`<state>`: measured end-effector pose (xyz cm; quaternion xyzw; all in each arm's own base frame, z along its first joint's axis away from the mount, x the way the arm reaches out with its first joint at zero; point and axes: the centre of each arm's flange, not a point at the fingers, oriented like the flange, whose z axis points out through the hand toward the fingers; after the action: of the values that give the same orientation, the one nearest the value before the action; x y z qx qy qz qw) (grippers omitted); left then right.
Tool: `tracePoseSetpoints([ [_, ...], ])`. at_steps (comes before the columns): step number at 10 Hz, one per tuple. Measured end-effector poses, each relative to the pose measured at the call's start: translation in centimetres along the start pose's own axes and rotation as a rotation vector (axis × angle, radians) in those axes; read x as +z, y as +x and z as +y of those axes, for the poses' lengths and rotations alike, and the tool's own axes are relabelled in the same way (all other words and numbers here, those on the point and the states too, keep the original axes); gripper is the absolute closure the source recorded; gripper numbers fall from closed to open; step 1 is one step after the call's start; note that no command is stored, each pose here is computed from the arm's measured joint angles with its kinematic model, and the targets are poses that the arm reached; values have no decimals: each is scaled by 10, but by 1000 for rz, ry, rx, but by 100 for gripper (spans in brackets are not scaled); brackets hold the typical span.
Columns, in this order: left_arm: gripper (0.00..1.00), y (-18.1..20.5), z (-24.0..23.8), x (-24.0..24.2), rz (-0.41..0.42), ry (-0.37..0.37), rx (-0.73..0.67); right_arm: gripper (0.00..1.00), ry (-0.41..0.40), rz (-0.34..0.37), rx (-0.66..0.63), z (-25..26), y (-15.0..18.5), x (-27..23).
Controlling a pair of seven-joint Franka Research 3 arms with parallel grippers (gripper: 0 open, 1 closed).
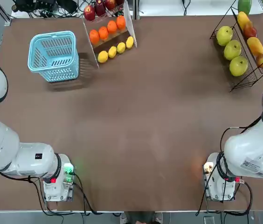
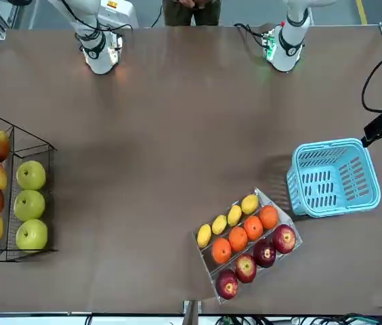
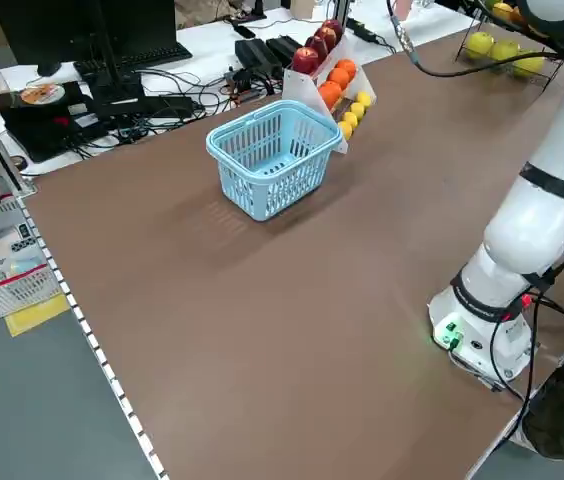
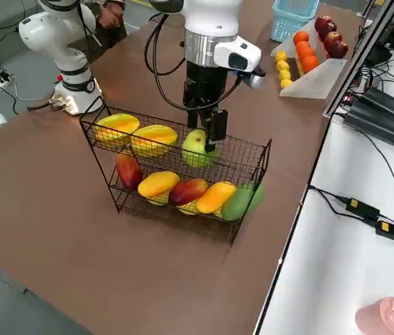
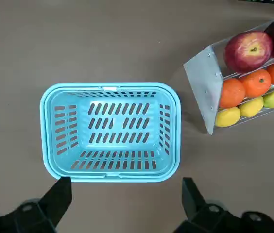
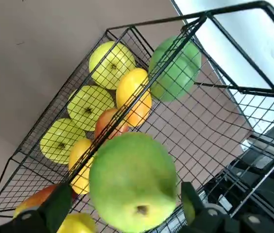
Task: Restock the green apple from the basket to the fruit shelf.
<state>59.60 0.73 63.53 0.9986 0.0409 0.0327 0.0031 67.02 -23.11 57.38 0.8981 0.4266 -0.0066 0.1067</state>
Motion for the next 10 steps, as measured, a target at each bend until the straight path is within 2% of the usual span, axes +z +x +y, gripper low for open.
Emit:
tracePoseSetpoints([
  [5, 0, 0, 0, 0, 1, 0, 0, 0, 50, 8, 145, -10, 8, -11],
  [7, 0, 0, 3, -1, 1, -1, 5, 0, 61, 39, 164, -15, 14, -21],
  [10, 0, 0, 7, -1, 2, -2, 12, 0, 69, 108, 246, -38, 56, -51],
])
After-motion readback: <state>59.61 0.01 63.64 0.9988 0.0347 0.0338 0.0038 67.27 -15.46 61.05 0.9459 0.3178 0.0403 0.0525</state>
